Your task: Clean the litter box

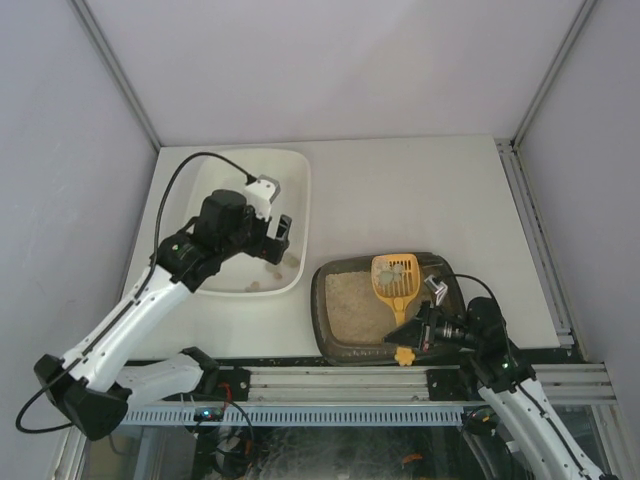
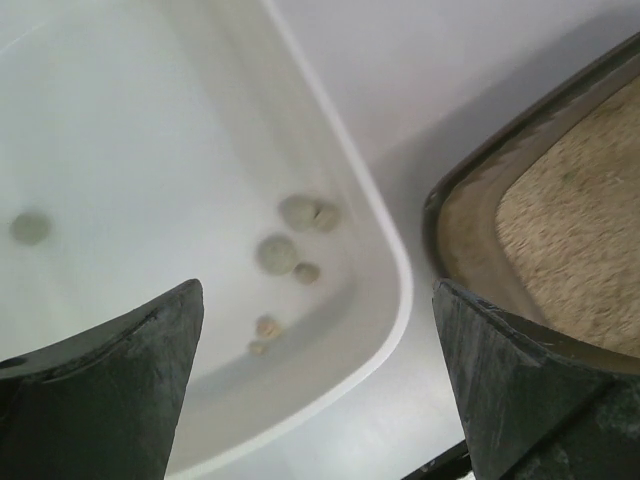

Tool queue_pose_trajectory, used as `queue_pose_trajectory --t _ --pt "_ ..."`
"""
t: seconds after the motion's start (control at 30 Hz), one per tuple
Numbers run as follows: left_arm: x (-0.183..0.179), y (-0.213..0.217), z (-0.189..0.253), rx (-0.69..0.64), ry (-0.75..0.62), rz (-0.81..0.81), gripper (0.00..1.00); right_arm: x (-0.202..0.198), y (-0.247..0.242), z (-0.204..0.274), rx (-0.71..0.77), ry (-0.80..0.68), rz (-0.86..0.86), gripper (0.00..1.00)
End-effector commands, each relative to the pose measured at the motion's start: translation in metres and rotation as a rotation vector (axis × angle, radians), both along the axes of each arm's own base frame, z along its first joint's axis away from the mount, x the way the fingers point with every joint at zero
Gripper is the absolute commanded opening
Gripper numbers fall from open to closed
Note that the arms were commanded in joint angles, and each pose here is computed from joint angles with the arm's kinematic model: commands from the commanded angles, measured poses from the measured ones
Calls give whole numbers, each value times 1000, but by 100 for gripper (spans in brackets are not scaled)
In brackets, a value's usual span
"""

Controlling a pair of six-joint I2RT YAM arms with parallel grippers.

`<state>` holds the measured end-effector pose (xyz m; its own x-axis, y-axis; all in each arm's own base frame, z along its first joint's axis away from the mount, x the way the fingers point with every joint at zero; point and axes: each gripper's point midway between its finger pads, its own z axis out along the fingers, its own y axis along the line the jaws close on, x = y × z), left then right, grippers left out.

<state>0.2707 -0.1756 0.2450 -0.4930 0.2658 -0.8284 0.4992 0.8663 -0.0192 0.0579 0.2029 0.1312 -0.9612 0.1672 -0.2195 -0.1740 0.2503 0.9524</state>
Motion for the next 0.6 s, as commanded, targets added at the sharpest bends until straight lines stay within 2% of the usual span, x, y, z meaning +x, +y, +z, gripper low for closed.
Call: queue_pose_trajectory --t 0.0,0.1,0.23,0.37,0.43,0.47,0.57 --pt "-18 46 -9 145 -29 75 100 22 8 9 57 -26 -87 0" --pt "-25 61 -8 165 -38 126 100 16 12 18 21 -84 -49 0" --pt "-28 73 -12 179 -37 183 100 31 9 15 12 -77 -130 0" --pt "-28 78 -20 195 -24 209 100 14 22 20 -9 -66 -39 0" --pt "-30 76 -23 200 -17 178 100 16 19 25 -19 -106 -59 0" --pt "-35 68 -26 188 0 111 100 19 15 26 -8 -109 -86 0" --pt "-40 63 -25 156 11 48 100 25 14 20 40 -39 -109 0"
